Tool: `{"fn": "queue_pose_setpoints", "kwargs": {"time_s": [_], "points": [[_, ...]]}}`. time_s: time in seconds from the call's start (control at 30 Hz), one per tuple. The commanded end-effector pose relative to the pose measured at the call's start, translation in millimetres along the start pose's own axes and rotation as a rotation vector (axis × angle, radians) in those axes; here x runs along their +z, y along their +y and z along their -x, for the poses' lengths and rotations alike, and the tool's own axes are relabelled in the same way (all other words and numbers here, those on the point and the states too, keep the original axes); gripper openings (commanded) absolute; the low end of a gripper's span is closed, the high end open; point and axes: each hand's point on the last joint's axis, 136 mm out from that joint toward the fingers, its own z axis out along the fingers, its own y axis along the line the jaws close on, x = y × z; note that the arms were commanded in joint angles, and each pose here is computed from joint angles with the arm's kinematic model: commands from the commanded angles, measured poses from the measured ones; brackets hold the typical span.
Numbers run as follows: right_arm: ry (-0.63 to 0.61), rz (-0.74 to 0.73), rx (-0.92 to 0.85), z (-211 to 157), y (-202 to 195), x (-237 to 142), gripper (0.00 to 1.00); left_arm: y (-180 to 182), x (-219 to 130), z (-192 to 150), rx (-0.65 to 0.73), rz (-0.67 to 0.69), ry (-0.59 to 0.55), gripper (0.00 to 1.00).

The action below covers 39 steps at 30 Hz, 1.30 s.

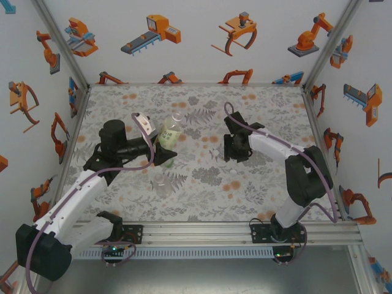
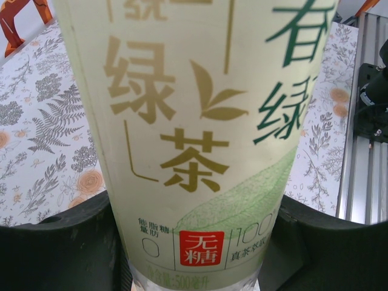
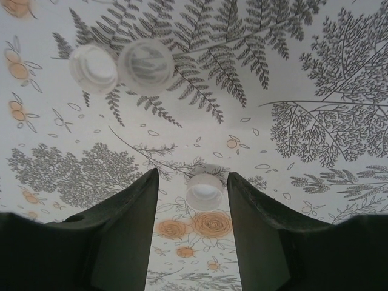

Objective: Screw on the bottle caps

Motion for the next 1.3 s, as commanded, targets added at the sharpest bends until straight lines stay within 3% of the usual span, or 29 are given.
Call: {"fn": "queue_pose_setpoints", "kwargs": {"time_s": [0.0,0.67,1.27], "points": [[-0.017,0.036,0.021,4,5,-5,0.48,-1,-5,18,0.039,-0.005,-0.036,0.00],[-0.023,0.066,-0.104,69,70,17,0.45,-1,-5,17,0.042,-0.006,-0.025,0.00],[0.091,0.036,-0.146,48,70,54,0.43,-1,-3,16,0.032,-0.014,-0.020,0.00]]}}
